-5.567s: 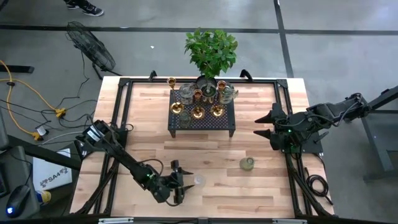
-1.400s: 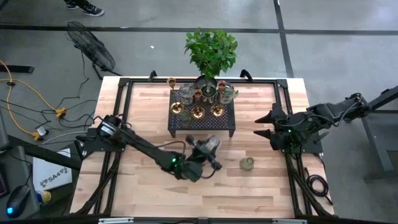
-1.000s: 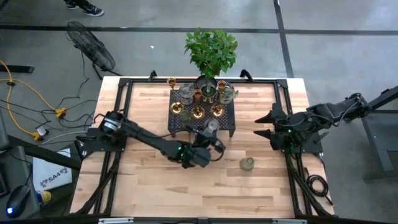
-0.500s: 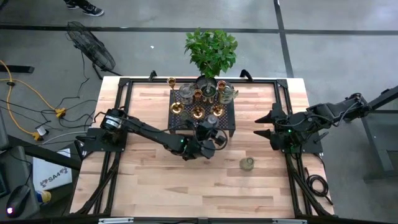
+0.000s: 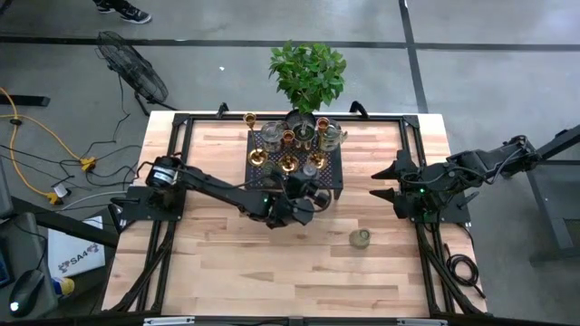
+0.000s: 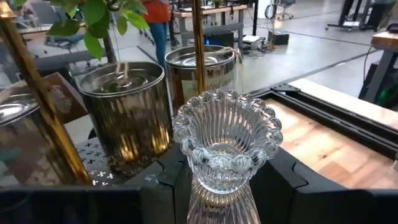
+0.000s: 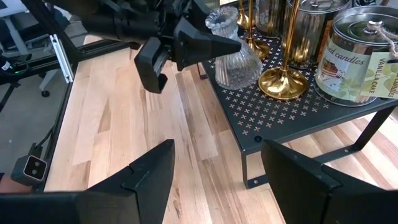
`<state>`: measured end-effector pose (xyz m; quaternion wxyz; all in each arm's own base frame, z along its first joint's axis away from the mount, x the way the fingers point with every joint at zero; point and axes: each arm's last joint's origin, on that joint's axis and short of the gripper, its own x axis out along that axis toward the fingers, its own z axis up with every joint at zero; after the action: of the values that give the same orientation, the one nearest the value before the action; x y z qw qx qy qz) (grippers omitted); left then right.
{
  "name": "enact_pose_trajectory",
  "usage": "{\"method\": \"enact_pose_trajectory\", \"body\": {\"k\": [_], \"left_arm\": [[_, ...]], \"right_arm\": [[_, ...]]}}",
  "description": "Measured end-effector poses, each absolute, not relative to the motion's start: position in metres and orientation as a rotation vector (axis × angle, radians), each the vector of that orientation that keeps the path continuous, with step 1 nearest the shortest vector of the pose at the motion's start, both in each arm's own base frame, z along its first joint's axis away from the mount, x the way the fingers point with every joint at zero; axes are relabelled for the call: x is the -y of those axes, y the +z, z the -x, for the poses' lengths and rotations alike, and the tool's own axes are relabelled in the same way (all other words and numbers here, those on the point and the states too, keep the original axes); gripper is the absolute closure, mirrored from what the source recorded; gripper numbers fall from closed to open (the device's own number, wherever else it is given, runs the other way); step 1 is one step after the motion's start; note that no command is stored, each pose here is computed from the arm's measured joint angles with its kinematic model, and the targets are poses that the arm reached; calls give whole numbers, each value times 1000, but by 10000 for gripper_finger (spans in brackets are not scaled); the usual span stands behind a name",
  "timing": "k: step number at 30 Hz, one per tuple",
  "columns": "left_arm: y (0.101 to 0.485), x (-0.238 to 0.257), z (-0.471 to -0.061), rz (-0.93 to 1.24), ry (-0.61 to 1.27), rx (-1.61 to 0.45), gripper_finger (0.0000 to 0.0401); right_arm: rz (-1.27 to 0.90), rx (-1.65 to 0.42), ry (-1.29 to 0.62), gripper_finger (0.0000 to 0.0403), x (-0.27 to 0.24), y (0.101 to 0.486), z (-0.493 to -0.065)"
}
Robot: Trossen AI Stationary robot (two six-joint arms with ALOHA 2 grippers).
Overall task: Pick & Place candle stick holders
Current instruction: Put the transparent candle holder on the shelf aligned with the green candle holder
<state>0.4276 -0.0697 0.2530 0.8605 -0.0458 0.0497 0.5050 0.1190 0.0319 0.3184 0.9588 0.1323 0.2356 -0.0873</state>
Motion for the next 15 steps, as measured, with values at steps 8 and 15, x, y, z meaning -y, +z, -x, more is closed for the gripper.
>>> {"method": "enact_pose_trajectory", "body": {"k": [8,15], "left_arm": [[252,63,-414,179,1041,-89,277],[250,62,-408,213,1020,-105,277]], "right_arm": [[-268,-478,-177,170,-32,318,-119],[-268,-478,-177,170,-32,318,-119]]}}
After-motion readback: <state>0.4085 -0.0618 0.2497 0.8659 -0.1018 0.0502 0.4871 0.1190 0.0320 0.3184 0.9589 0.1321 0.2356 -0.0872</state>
